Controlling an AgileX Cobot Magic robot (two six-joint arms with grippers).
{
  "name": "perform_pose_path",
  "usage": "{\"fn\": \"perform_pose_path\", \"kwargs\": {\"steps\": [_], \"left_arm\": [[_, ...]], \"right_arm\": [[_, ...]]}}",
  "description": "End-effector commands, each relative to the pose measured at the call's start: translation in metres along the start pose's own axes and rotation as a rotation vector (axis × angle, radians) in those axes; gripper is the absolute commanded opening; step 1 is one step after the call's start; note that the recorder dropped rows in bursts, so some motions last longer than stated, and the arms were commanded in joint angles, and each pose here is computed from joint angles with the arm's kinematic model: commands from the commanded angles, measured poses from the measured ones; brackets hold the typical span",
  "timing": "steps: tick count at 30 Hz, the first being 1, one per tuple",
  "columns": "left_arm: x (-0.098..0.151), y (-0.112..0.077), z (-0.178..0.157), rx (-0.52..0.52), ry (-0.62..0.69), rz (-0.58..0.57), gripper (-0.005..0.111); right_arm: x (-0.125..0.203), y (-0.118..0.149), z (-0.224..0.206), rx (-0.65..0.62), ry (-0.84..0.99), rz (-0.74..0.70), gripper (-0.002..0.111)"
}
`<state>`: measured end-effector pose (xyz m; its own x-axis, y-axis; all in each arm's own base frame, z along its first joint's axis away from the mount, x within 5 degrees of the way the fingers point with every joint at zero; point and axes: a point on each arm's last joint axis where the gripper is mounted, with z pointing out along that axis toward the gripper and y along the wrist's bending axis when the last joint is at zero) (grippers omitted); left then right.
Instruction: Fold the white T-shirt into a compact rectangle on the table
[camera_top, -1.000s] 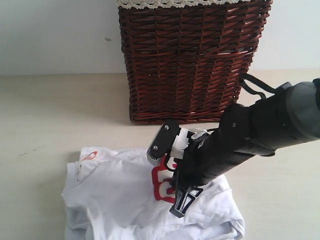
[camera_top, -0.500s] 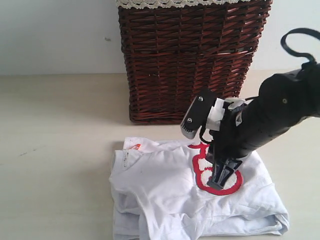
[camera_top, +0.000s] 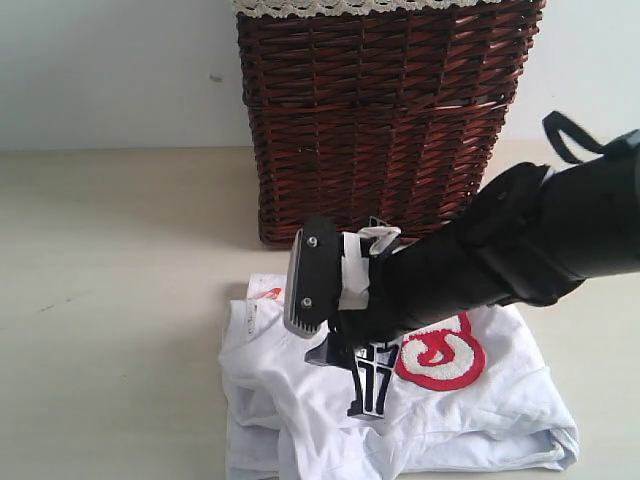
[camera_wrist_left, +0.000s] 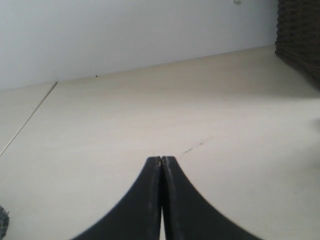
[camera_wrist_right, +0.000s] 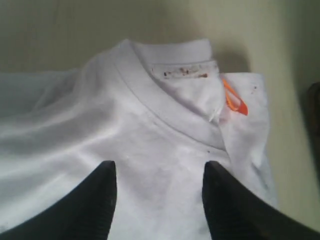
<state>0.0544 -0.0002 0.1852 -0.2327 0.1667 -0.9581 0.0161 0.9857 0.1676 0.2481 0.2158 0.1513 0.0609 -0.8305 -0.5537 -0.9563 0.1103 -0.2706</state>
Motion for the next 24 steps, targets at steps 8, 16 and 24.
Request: {"fn": "perform_pose_path", "kwargs": {"steps": [8,16,24], "left_arm": [[0.000,0.000,0.000,-0.002,-0.011,-0.002,0.001],[0.000,0.000,0.000,-0.002,-0.011,-0.002,0.001],[0.000,0.000,0.000,-0.002,-0.011,-0.002,0.001]], "right_arm": [[-0.018,-0.023,0.022,0.026,-0.077,0.019,0.051],[-0.046,-0.008,0.000,-0.303,-0.152,0.143,0.020],[-0.009,0.008,-0.002,-0.468,0.283,0.191,0.000]]}}
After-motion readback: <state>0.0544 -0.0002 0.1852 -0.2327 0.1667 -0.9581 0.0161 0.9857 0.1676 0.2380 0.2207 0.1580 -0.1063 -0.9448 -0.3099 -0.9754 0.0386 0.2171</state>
